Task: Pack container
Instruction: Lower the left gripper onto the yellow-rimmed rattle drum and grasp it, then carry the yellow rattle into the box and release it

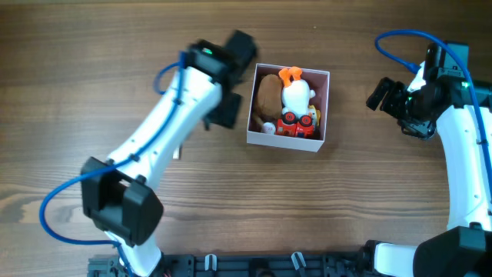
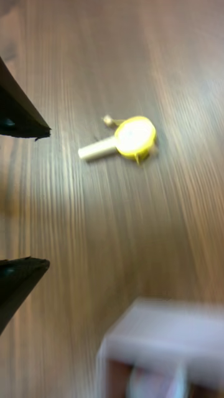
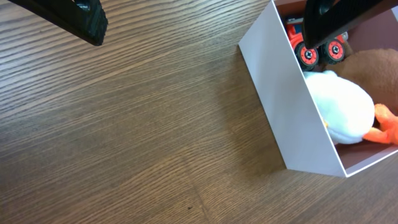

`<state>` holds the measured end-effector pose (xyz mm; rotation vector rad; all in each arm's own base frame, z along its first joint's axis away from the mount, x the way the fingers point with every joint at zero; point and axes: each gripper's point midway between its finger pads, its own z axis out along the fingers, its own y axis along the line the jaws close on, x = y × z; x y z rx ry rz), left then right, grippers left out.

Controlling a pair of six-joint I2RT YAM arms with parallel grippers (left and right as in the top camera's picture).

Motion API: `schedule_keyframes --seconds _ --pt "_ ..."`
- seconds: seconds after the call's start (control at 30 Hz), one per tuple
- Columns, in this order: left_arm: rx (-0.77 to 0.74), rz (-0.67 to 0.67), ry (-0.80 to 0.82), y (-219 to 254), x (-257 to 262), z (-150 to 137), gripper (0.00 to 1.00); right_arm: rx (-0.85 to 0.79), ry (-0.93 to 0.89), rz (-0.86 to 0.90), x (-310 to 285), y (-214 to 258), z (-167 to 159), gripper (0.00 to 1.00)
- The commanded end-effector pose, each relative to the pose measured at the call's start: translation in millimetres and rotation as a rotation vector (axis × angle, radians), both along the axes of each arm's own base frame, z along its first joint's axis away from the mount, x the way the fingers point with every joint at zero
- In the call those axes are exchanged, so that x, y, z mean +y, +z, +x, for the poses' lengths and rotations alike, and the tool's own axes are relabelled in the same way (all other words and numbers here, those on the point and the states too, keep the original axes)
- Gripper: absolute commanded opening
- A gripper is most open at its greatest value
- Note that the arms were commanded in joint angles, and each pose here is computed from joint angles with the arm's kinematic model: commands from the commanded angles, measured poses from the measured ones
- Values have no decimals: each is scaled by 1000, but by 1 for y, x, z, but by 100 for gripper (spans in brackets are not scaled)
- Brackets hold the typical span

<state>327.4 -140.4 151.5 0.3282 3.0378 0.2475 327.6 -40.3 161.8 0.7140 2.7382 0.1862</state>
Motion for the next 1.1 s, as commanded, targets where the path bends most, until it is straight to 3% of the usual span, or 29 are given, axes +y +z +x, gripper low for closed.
schedule_keyframes --seconds 0.0,0.17,0.57,0.7,0.8,0.83,1.07 --pt "85 -13 245 -33 42 -7 61 5 7 -4 -1 -2 1 100" --pt "156 -63 368 -91 75 -18 61 4 6 -4 -1 -1 1 100" --pt "130 -118 317 -161 91 -31 52 3 7 -5 -1 -1 1 100" --pt "135 -172 268 -167 82 -32 44 -2 7 -5 -1 -1 2 99" --pt "135 -175 268 -168 82 -33 12 -1 7 -5 -1 -1 2 100" --pt "134 -176 265 -168 82 -32 6 -1 8 -5 -1 -1 2 100" --pt "141 -209 187 -141 74 -28 4 -6 7 -6 -1 -1 3 100"
